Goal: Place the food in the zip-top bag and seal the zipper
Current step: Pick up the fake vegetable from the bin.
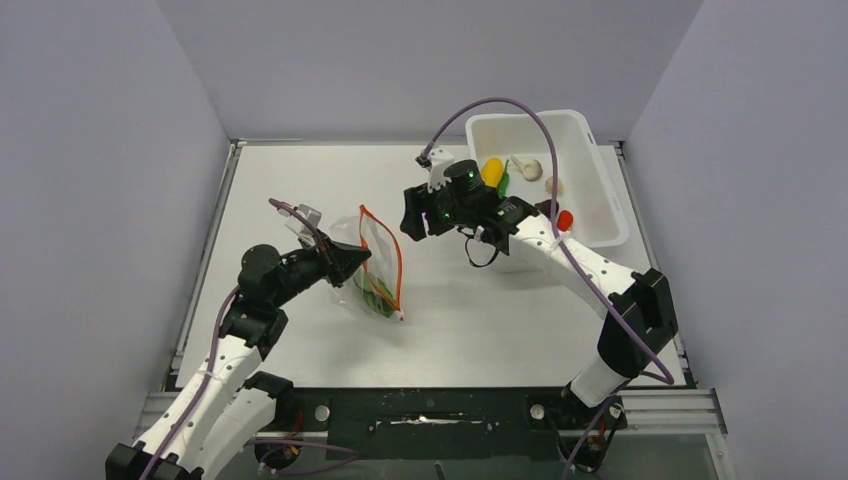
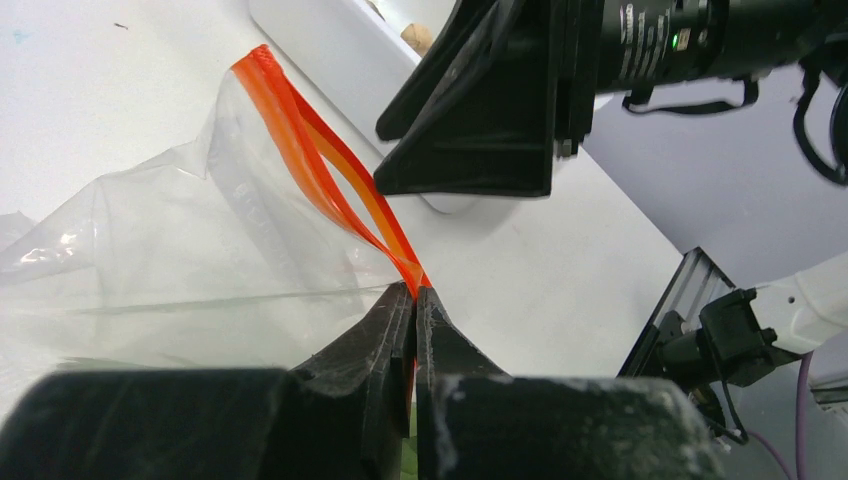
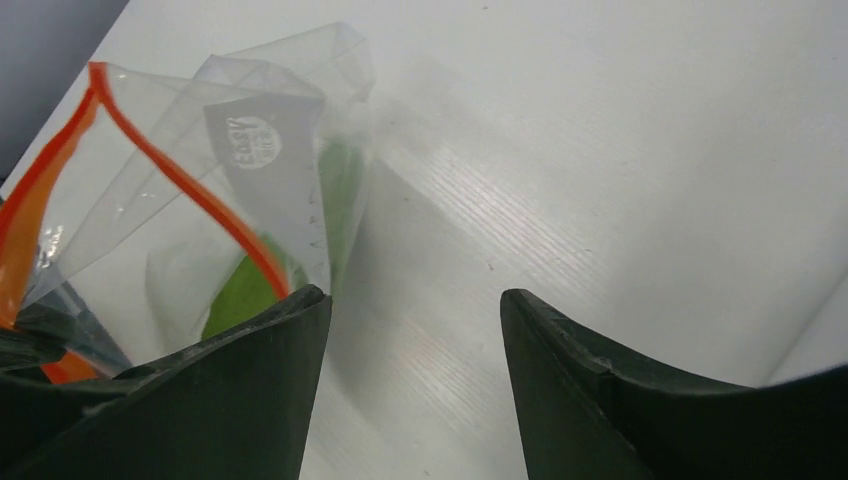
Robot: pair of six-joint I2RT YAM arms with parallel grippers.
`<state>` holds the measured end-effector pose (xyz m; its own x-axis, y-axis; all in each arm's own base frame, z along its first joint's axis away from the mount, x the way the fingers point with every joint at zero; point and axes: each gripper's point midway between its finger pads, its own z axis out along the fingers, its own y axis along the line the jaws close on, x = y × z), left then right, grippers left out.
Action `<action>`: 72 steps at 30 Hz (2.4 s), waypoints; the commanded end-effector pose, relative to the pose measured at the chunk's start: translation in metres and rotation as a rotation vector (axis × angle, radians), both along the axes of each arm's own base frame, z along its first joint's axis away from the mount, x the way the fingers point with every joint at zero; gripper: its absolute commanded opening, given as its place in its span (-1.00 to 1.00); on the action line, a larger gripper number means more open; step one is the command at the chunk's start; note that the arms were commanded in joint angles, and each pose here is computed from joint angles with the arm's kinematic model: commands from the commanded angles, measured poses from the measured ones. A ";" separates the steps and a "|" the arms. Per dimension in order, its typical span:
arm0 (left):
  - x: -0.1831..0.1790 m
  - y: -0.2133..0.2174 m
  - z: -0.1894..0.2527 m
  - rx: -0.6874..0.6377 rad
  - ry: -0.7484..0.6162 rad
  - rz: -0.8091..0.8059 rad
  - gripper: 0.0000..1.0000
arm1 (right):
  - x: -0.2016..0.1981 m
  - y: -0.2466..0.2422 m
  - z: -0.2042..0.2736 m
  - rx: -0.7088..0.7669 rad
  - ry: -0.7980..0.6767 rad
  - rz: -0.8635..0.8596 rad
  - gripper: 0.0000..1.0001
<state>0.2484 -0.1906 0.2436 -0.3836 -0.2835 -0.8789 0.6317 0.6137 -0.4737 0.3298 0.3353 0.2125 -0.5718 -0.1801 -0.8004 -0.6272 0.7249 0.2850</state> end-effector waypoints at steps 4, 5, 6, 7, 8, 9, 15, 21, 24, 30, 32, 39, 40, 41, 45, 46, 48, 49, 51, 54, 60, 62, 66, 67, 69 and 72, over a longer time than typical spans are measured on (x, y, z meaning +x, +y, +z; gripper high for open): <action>-0.005 -0.004 0.018 0.036 -0.093 -0.062 -1.00 | 0.032 -0.062 0.043 -0.109 -0.128 -0.118 0.32; -0.006 -0.004 0.017 0.042 -0.092 -0.066 -1.00 | 0.039 -0.072 0.043 -0.136 -0.137 -0.156 0.32; -0.007 -0.004 0.016 0.047 -0.093 -0.067 -1.00 | 0.045 -0.083 0.045 -0.158 -0.144 -0.190 0.32; -0.008 -0.003 0.015 0.052 -0.095 -0.068 -1.00 | 0.051 -0.096 0.045 -0.175 -0.146 -0.230 0.33; -0.008 -0.003 0.014 0.055 -0.094 -0.067 -1.00 | 0.057 -0.107 0.045 -0.179 -0.138 -0.261 0.33; -0.009 -0.002 0.012 0.059 -0.094 -0.065 -1.00 | 0.063 -0.118 0.046 -0.178 -0.131 -0.291 0.33; -0.011 0.000 0.006 0.073 -0.086 -0.065 -1.00 | 0.098 -0.185 0.048 -0.170 -0.129 -0.464 0.28; -0.014 0.000 0.009 0.074 -0.099 -0.066 -1.00 | 0.136 -0.223 0.025 -0.138 -0.090 -0.548 0.02; -0.015 0.001 0.011 0.072 -0.107 -0.064 -1.00 | 0.159 -0.239 0.009 -0.201 -0.105 -0.557 -0.10; -0.017 0.001 0.011 0.070 -0.111 -0.067 -1.00 | 0.205 -0.265 -0.020 -0.382 -0.136 -0.582 -0.15; -0.017 0.001 0.010 0.071 -0.108 -0.068 -1.00 | 0.218 -0.265 -0.027 -0.407 -0.152 -0.560 -0.15; -0.016 0.000 0.008 0.070 -0.102 -0.072 -1.00 | 0.264 -0.269 -0.042 -0.501 -0.212 -0.539 -0.14; -0.016 0.000 0.008 0.069 -0.101 -0.074 -1.00 | 0.269 -0.269 -0.044 -0.509 -0.219 -0.544 -0.14; -0.016 0.000 0.007 0.069 -0.098 -0.076 -1.00 | 0.274 -0.271 -0.046 -0.517 -0.225 -0.551 -0.14; -0.015 0.000 0.007 0.072 -0.096 -0.077 -1.00 | 0.290 -0.273 -0.054 -0.544 -0.242 -0.558 -0.14; -0.015 0.000 0.006 0.072 -0.095 -0.075 -1.00 | 0.295 -0.273 -0.052 -0.542 -0.253 -0.558 -0.14; -0.016 0.000 0.006 0.071 -0.095 -0.077 -1.00 | 0.302 -0.272 -0.052 -0.538 -0.261 -0.556 -0.14; -0.016 -0.001 0.005 0.071 -0.092 -0.078 -1.00 | 0.305 -0.271 -0.051 -0.532 -0.270 -0.557 -0.14; -0.015 -0.001 0.005 0.070 -0.093 -0.079 -1.00 | 0.311 -0.267 -0.053 -0.518 -0.287 -0.539 -0.14; -0.015 -0.001 0.005 0.071 -0.091 -0.079 -1.00 | 0.320 -0.265 -0.063 -0.527 -0.297 -0.526 -0.14; -0.015 -0.002 0.005 0.069 -0.091 -0.083 -1.00 | 0.335 -0.274 -0.081 -0.587 -0.310 -0.545 -0.16; -0.015 -0.002 0.004 0.069 -0.088 -0.084 -1.00 | 0.338 -0.276 -0.084 -0.596 -0.313 -0.552 -0.18; -0.015 -0.002 0.004 0.069 -0.087 -0.084 -1.00 | 0.339 -0.279 -0.085 -0.596 -0.313 -0.562 -0.31; -0.015 -0.002 0.004 0.069 -0.088 -0.082 -1.00 | 0.339 -0.279 -0.083 -0.596 -0.315 -0.563 -0.38; -0.014 -0.001 0.004 0.070 -0.089 -0.080 -1.00 | 0.340 -0.279 -0.081 -0.594 -0.320 -0.564 -0.59; -0.014 -0.002 0.003 0.070 -0.085 -0.081 -1.00 | 0.337 -0.281 -0.077 -0.598 -0.323 -0.566 -0.96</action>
